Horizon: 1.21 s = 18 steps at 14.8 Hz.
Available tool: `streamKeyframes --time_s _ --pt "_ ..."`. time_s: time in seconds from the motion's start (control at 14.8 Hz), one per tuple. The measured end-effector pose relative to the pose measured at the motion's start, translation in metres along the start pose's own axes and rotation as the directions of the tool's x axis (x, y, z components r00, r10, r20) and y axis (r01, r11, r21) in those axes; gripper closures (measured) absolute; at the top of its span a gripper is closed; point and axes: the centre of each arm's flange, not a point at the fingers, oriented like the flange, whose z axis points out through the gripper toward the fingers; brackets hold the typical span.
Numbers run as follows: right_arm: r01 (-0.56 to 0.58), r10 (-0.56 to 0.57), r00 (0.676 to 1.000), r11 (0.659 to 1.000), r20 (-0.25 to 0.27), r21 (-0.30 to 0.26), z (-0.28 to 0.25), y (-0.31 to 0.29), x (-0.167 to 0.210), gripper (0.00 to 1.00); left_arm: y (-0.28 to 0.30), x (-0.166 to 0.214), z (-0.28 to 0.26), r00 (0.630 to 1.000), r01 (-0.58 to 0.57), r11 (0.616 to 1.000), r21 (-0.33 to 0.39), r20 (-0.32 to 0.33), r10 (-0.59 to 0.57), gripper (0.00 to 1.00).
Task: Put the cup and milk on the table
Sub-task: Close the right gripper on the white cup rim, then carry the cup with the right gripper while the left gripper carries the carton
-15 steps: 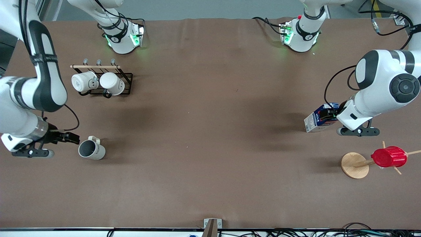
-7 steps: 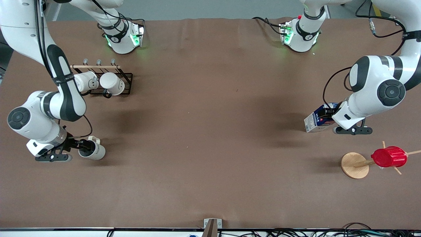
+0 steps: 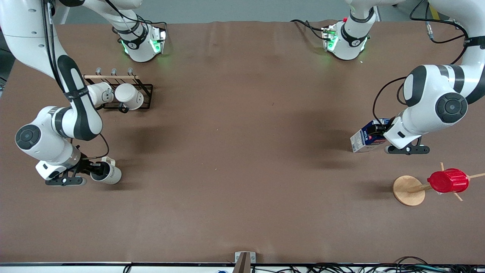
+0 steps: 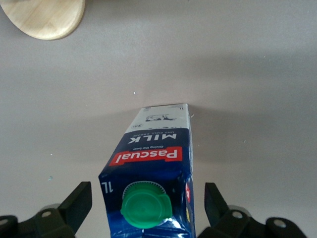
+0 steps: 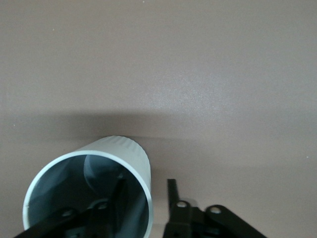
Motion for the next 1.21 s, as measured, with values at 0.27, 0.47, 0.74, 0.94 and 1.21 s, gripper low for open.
streamKeyframes --time_s 0.27,0.47,0.74,0.94,1.21 --pt "-0.016 0.016 1.0 1.0 -0.006 0.007 -0.004 0.003 0.003 0.96 0.001 0.0 0.007 1.0 0.0 1.0 -0.001 0.012 0.0 0.02" --pt "-0.001 0.0 0.999 1.0 0.038 0.025 -0.03 -0.006 0.014 0.96 -0.001 0.001 0.011 1.0 0.006 1.0 -0.002 0.019 -0.006 0.18" --pt "-0.023 0.013 0.994 0.995 0.107 0.098 -0.11 -0.093 0.036 0.96 -0.006 0.001 0.012 1.0 0.014 1.0 -0.004 0.019 -0.014 0.46" --pt "-0.089 0.075 0.992 0.986 0.103 0.14 -0.141 -0.184 0.038 0.96 -0.006 0.003 0.009 1.0 0.014 1.0 -0.004 0.009 -0.014 0.51" --pt "-0.158 0.15 0.985 0.983 0.08 0.093 -0.151 -0.316 0.013 0.96 0.001 0.011 -0.016 1.0 0.004 1.0 -0.004 -0.028 -0.004 0.51"
